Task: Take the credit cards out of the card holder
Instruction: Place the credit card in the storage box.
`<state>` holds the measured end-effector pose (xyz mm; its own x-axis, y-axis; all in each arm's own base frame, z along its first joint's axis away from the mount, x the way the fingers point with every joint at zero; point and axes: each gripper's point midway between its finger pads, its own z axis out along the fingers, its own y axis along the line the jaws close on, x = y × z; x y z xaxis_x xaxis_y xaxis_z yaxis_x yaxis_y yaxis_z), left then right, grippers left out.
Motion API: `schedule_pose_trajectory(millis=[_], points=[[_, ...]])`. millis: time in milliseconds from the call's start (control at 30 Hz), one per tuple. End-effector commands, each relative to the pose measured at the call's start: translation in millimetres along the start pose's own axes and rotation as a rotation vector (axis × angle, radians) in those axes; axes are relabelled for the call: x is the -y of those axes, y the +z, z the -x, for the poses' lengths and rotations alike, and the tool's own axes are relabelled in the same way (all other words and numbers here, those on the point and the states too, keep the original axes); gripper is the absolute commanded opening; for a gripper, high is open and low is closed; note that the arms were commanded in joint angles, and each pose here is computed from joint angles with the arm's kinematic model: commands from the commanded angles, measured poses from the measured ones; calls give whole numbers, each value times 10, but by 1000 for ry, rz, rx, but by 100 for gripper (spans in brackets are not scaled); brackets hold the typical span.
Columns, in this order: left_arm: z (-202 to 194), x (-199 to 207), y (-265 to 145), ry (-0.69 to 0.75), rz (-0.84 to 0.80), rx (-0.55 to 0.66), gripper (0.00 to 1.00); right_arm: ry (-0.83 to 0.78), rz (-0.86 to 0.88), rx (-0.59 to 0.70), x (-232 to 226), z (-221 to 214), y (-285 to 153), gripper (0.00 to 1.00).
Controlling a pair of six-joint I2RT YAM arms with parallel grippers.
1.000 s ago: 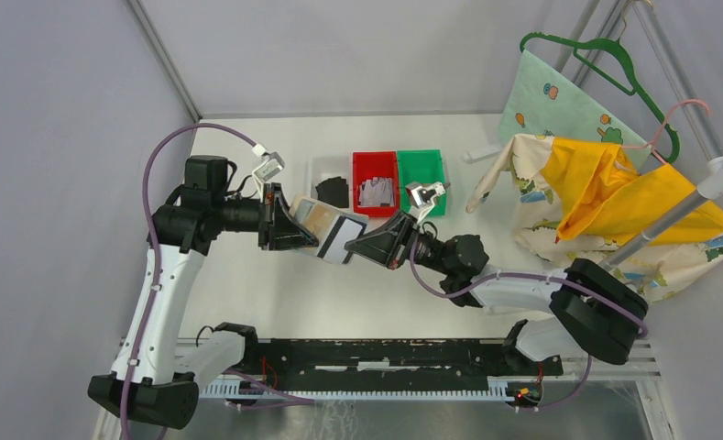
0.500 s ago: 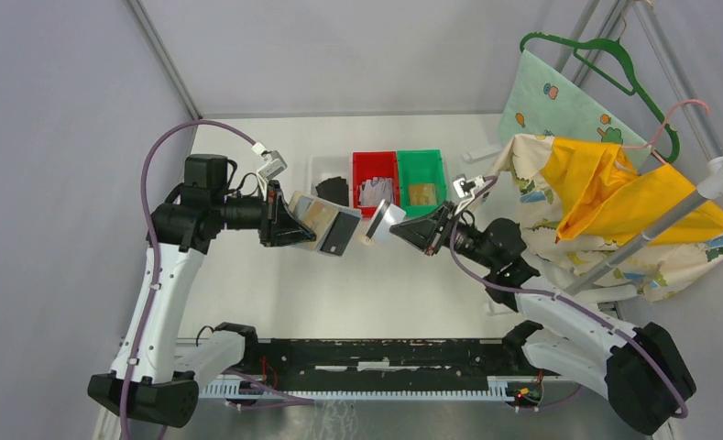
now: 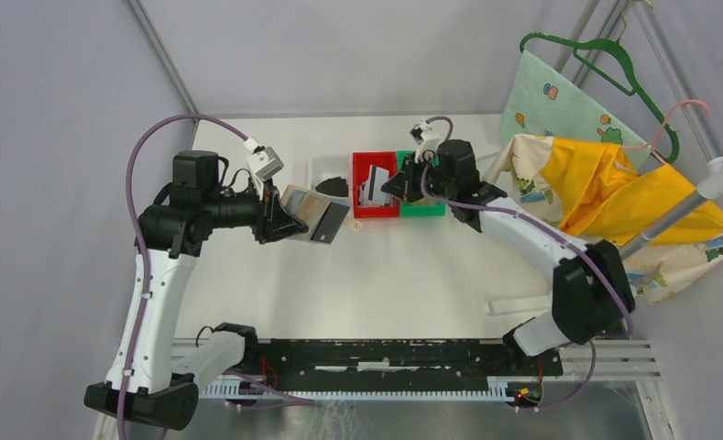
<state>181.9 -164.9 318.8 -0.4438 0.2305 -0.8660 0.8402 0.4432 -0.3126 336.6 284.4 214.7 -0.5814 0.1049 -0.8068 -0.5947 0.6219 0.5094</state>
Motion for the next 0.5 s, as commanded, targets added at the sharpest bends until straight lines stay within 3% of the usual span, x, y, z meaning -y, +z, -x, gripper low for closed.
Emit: schedule_pose_trajectory(millis=[0,267,467], points=[[174,103,-90,116,-6,54,11,-58,-91,-118,332,-75,297,0],[115,169,-85,107,-37,53,11,-30,-122,-175,666,-34,786,0],[139,253,-84,96,-83,68,11,24,-132,-225,887,-277,1054,0]])
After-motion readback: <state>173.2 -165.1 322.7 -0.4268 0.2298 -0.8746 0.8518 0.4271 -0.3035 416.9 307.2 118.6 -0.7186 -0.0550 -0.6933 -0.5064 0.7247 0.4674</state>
